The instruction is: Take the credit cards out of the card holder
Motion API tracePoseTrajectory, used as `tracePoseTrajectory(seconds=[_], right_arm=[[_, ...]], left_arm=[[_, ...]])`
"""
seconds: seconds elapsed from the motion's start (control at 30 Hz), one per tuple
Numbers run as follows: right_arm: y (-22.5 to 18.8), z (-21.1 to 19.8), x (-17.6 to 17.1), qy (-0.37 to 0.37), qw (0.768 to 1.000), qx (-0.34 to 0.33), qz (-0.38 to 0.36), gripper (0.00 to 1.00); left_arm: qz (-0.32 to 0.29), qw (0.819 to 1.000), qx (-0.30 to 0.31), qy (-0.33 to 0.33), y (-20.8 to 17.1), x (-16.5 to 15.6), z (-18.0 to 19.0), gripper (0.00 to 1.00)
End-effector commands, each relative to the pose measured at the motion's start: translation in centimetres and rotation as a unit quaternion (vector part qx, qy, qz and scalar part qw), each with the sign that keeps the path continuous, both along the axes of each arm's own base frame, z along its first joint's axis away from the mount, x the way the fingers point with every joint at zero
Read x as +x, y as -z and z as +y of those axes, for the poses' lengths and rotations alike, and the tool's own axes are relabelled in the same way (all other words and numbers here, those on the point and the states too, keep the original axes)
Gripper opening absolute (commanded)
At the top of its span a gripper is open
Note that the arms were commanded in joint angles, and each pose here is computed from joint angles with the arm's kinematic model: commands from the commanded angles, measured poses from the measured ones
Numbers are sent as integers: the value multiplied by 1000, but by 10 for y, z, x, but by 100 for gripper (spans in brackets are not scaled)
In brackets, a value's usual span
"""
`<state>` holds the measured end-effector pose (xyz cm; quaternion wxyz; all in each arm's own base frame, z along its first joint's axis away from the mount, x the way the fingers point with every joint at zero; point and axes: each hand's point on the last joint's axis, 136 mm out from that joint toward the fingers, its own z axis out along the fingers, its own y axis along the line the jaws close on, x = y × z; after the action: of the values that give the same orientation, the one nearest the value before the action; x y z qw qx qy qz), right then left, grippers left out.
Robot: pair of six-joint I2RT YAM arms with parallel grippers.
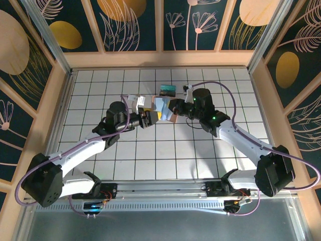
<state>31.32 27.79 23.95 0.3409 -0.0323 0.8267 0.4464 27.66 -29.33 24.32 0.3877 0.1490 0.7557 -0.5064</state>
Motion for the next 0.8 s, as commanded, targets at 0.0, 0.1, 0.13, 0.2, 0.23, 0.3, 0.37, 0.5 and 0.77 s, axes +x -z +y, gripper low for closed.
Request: tracePoseTrajectory(seconds=[0.0,0.1,0.13,0.2,0.23,0.3,0.37,0.5,0.77], right_arm=[[-12,-3,-1,-1,1000,13,-22,1],[-12,-3,-2,-2,1000,13,-22,0],[-12,-3,-2,-2,1000,14,-23,0],[-12,-3,-1,-2,1000,14,-23,0],[-12,-3,-1,-2,1000,15,-23,0],[-14,-2,-2,-5,1000,18,-25,0],[-17,-1,-2,-7,999,21,-27,0],[-17,-1,-2,-9,999,21,-27,0],[-16,1,-4,-14,999,24,-25,1]], left_arm=[[-19,1000,-9,-12,-10,0,5,47],[-19,1000,-12,-19,-11,1,9,43],[-19,1000,-13,-21,-10,1,10,41],[-19,999,-15,-23,-11,1,11,36],[-19,999,-14,-23,-10,1,12,35],[-17,999,-15,-25,-9,2,12,33],[-14,1000,-15,-24,-7,3,11,29],[-12,1000,-17,-20,-6,4,10,19],[-17,999,-25,-15,-12,4,7,0]])
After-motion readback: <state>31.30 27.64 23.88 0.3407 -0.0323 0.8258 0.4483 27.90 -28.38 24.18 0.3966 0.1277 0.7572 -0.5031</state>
